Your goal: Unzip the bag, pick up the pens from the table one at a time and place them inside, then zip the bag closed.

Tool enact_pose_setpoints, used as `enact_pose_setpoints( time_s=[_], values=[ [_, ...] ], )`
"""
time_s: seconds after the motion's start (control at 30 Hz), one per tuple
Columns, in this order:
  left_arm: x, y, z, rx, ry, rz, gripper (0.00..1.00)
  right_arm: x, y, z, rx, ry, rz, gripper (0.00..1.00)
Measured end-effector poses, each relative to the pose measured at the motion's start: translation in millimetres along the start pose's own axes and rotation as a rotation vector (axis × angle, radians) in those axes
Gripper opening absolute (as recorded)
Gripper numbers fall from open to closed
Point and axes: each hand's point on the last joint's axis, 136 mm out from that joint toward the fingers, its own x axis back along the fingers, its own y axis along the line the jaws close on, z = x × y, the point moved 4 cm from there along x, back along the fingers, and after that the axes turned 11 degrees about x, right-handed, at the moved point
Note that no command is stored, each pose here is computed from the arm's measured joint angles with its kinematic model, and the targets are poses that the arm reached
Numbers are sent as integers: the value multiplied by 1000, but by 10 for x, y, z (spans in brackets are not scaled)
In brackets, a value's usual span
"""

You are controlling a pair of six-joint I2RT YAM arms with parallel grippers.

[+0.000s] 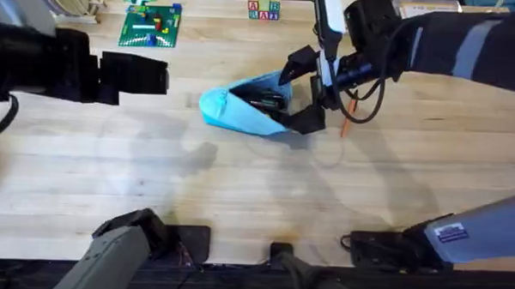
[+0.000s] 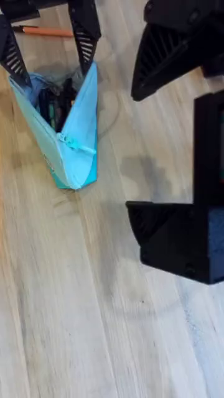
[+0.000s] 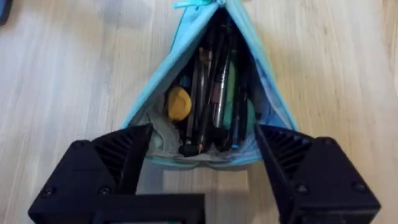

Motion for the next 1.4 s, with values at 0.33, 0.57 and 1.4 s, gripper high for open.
enact_pose_setpoints(
  time_s=[0.33, 0.57, 1.4],
  values=[
    [-1, 0, 1, 0, 0, 0, 996, 0, 1, 0, -8, 0, -1, 996],
    [0, 0, 1, 0, 0, 0, 996, 5, -2, -10, -66, -4, 1, 997],
    [-1, 0, 1, 1, 0, 0, 995, 1149, -77, -490, -456, 200, 540, 997]
  ],
)
